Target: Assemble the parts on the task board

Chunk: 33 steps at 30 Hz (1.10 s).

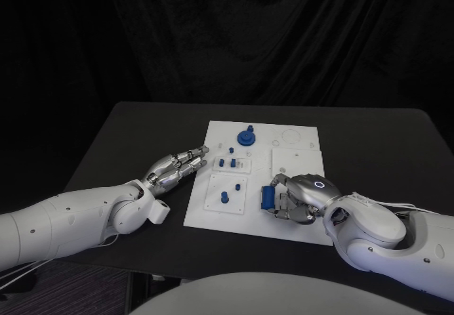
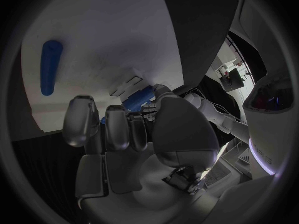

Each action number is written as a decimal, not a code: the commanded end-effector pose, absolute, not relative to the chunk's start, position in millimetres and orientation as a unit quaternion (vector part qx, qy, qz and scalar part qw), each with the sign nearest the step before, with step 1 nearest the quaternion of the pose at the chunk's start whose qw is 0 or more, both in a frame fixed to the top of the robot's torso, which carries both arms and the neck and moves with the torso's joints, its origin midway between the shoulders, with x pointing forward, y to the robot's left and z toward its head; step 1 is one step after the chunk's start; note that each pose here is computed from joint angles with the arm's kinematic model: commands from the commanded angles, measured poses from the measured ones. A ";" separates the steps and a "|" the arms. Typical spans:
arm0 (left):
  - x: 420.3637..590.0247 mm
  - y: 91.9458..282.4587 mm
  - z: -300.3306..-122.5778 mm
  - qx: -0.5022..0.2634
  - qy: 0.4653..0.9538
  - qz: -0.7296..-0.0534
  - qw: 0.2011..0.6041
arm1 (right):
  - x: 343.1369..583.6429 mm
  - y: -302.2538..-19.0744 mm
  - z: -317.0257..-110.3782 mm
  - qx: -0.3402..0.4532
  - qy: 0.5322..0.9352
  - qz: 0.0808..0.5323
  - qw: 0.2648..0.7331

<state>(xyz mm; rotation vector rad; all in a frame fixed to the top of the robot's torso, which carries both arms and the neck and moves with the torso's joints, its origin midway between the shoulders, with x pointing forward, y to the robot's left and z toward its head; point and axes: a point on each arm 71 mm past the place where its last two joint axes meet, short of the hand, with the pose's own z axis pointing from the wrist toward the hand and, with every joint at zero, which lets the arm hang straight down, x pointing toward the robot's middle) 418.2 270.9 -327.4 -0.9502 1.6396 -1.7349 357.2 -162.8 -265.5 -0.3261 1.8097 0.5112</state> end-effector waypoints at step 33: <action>413.9 271.8 -330.7 -0.353 0.603 -0.652 0.295 | 369.4 -187.1 -212.0 -0.040 0.736 0.253 0.627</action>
